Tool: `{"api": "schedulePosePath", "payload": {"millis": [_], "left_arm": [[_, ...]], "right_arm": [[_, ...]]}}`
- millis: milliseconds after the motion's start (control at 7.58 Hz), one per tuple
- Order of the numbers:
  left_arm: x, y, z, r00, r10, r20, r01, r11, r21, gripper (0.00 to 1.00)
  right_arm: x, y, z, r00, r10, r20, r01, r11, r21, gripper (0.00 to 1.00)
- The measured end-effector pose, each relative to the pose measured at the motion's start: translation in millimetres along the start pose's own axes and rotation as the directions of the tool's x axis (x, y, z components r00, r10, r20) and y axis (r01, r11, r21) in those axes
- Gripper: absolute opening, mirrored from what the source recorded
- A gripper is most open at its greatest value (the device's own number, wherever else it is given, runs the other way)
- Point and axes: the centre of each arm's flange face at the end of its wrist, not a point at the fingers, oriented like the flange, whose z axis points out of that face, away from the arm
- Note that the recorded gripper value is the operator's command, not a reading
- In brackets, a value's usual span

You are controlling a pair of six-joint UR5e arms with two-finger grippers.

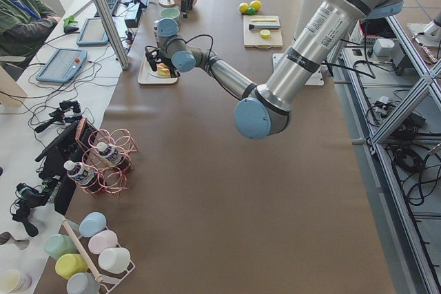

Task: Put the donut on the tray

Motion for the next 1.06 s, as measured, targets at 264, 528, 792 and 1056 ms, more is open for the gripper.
{"api": "schedulePosePath", "payload": {"millis": [264, 528, 792, 1056], "left_arm": [[54.1, -16.5, 27.6, 0.995, -0.096, 0.005, 0.095, 0.992, 0.084, 0.0], [87.8, -26.0, 82.8, 0.99, -0.144, 0.005, 0.142, 0.98, 0.141, 0.0], [112.1, -5.2, 134.2, 0.992, -0.128, -0.013, 0.129, 0.978, 0.162, 0.0], [119.8, 6.3, 148.2, 0.994, -0.106, -0.03, 0.109, 0.981, 0.162, 0.98]], "right_arm": [[123.1, -43.8, 21.9, 0.997, -0.058, -0.059, 0.055, 0.997, -0.05, 1.0], [238.9, -60.7, 36.8, 0.991, -0.11, -0.071, 0.103, 0.99, -0.091, 1.0], [328.0, -66.8, 40.9, 0.982, -0.171, -0.08, 0.161, 0.98, -0.115, 1.0], [389.4, -70.6, 39.8, 0.968, -0.23, -0.1, 0.216, 0.968, -0.13, 1.0]]}}
